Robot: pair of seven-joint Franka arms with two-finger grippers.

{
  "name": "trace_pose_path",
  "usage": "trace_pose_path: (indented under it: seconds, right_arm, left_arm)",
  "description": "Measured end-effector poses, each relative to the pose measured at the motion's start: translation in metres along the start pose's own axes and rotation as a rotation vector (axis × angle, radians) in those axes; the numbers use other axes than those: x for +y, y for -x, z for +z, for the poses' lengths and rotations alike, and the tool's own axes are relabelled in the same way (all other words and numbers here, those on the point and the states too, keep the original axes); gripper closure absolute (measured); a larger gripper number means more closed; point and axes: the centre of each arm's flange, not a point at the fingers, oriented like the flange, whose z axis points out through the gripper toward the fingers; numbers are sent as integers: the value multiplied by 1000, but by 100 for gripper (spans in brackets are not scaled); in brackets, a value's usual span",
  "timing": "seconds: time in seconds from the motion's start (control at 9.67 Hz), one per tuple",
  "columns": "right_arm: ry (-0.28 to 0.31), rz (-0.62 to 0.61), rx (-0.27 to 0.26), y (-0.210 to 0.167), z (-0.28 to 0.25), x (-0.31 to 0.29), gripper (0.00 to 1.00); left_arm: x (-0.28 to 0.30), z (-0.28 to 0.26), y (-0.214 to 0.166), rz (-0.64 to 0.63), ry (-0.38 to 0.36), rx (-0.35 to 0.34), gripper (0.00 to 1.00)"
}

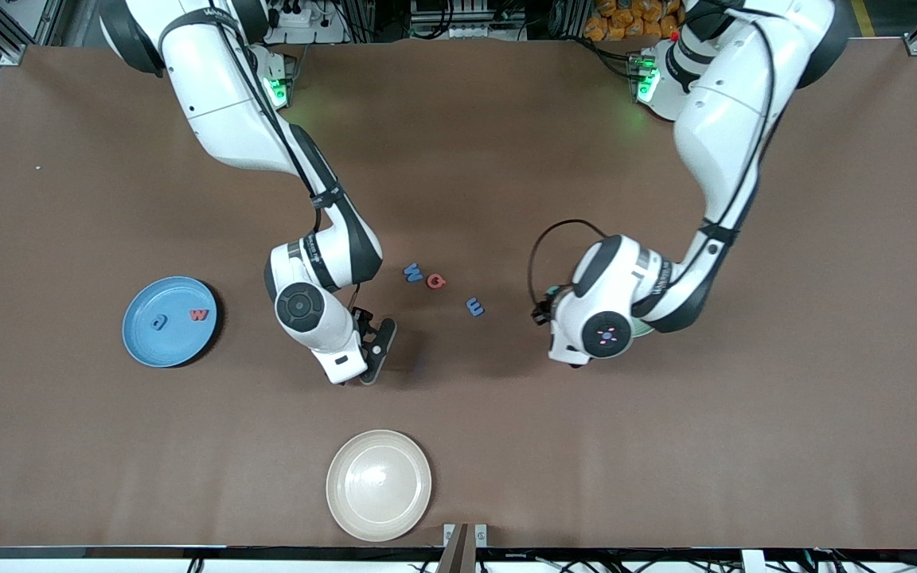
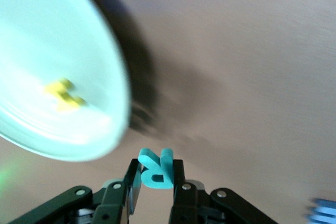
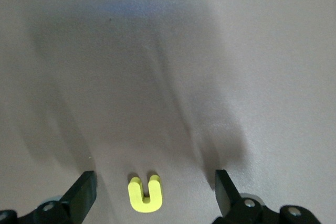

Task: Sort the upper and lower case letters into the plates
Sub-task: 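Drop the R into the green plate while the right gripper grasps the yellow u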

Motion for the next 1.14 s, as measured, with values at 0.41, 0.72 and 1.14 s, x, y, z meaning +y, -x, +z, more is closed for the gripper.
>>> trace_pose_path:
  seconds: [0.41, 0.72, 1.14]
  right_arm:
    - [38, -20, -8, 2, -1, 6, 0]
    - [46, -27, -20, 5, 0, 8, 0]
    - [50, -48, -18, 5, -3, 10, 32]
  left_arm:
    - [-97, -6, -52, 178, -44, -11, 71]
    - [-114, 10, -63, 261, -96, 13, 60]
    - [-84, 7, -37, 229, -26, 21, 2]
